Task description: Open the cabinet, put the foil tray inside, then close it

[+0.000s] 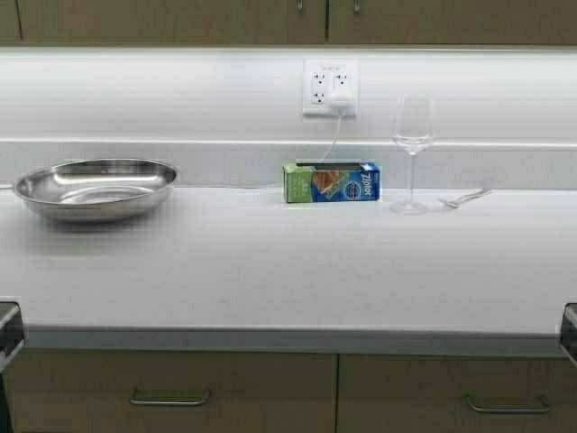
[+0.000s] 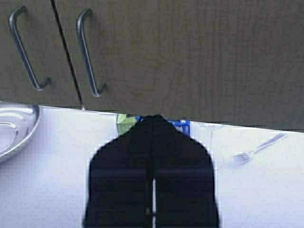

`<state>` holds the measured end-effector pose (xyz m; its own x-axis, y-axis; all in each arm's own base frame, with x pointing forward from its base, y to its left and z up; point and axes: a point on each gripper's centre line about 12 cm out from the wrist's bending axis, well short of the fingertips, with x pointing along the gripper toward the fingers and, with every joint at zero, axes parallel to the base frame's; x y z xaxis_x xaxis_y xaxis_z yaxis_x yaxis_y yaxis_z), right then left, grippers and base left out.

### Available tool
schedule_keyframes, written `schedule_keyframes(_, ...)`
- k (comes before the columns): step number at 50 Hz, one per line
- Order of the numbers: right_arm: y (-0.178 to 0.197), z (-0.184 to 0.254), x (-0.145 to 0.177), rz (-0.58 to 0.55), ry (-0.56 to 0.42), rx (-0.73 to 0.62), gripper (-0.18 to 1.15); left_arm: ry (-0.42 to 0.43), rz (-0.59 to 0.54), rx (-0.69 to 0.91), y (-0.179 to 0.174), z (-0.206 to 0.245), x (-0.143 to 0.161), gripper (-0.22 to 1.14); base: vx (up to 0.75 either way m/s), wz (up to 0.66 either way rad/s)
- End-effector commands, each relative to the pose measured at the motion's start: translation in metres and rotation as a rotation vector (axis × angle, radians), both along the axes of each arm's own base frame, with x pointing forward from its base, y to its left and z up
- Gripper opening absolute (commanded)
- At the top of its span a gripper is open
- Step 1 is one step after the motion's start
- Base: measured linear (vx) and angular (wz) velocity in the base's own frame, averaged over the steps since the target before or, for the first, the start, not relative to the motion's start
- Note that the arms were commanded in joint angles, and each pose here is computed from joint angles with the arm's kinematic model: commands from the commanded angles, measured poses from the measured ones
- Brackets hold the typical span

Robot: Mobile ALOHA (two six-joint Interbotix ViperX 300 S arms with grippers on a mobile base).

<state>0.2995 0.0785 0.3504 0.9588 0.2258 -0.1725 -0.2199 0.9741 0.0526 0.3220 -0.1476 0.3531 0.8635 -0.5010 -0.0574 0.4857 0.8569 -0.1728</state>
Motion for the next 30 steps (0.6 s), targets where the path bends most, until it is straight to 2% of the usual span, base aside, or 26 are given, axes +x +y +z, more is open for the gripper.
schedule_keyframes(1, 0.0003, 0.0117, -0.0014, 0.003, -0.031, 0.007, 0.07, -0.030, -0.006, -0.015, -0.0010, 0.0117, -0.0004, 0.04, 0.00, 0.00)
schedule_keyframes(30, 0.0004, 0.0101, -0.0008, 0.005, -0.029, -0.006, 0.07, -0.027, -0.006, -0.014, -0.0012, 0.0106, 0.0003, 0.04, 0.00, 0.00)
